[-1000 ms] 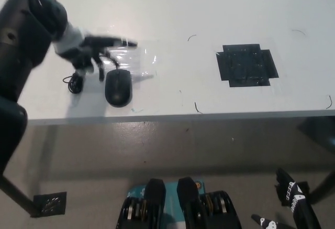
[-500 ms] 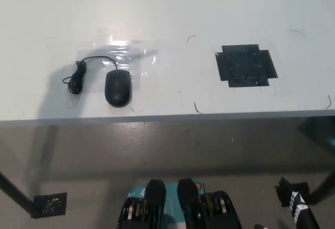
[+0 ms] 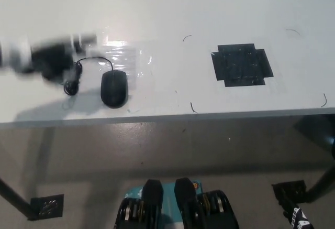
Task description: The robot uses left hand to click on the left button of the black mouse, which is placed on the left area of the table
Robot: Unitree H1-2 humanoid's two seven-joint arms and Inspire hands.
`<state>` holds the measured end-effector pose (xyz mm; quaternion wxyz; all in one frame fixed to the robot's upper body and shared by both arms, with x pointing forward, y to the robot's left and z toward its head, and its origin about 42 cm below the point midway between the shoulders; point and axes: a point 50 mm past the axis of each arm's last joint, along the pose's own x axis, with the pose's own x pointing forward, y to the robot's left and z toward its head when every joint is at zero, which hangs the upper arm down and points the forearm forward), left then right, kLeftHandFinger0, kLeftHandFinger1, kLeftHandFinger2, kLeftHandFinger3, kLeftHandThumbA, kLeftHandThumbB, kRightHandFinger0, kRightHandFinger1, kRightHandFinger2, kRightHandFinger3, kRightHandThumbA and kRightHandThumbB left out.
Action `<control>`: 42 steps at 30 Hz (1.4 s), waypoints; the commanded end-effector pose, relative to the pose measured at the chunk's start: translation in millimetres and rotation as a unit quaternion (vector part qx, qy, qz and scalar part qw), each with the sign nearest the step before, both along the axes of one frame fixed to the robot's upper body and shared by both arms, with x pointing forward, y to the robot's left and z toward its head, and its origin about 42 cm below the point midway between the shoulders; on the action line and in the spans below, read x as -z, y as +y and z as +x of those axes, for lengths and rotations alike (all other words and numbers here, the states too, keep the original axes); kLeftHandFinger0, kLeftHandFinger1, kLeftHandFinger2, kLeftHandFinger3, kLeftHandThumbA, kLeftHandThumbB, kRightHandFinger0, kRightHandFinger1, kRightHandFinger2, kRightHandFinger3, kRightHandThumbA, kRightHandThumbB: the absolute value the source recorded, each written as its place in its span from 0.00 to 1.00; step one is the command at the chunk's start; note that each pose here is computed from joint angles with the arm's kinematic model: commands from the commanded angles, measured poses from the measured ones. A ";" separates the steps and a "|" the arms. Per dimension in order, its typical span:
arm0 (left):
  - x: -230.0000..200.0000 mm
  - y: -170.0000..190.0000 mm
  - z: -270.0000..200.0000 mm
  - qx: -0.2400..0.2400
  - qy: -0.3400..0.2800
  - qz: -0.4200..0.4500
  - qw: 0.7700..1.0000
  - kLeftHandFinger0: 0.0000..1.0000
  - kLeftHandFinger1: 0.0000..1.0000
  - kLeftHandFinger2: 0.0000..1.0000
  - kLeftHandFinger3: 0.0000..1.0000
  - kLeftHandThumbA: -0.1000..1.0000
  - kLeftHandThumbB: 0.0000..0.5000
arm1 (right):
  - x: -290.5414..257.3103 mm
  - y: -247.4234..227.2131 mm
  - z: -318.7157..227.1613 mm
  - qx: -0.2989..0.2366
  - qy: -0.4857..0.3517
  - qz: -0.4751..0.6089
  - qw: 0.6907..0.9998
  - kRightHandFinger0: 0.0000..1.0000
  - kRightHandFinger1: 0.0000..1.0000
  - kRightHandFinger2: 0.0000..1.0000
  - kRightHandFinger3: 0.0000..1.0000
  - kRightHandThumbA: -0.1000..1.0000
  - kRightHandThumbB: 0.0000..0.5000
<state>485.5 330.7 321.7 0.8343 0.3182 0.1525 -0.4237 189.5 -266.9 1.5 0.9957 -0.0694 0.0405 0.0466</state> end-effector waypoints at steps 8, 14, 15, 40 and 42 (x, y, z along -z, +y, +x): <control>88.5 -84.6 -406.1 -0.074 -0.048 -0.432 0.898 0.00 0.00 0.00 1.00 1.00 0.82 | -2.7 -3.1 -16.8 0.007 -0.018 -0.005 1.000 1.00 1.00 1.00 1.00 1.00 0.33; 169.3 -94.2 -381.0 -0.171 -0.127 -0.342 0.915 0.06 0.00 0.00 1.00 1.00 0.35 | -2.3 -1.4 -13.4 0.004 -0.019 0.001 1.000 1.00 1.00 1.00 1.00 1.00 0.35; 188.2 -92.0 -369.7 -0.199 -0.140 -0.335 0.910 0.14 0.00 0.00 1.00 1.00 0.37 | -2.5 -0.1 -11.3 0.002 -0.020 0.000 1.000 1.00 1.00 1.00 1.00 1.00 0.33; 294.5 -64.1 -248.1 -0.403 -0.118 -0.293 0.859 1.00 1.00 1.00 1.00 1.00 0.55 | -15.2 10.8 36.6 -0.010 -0.059 -0.003 0.998 1.00 1.00 1.00 1.00 1.00 0.32; 296.3 -63.2 -252.4 -0.410 -0.120 -0.288 0.857 1.00 1.00 1.00 1.00 1.00 0.53 | -14.4 13.0 35.7 -0.015 -0.056 0.000 0.998 1.00 1.00 1.00 1.00 1.00 0.31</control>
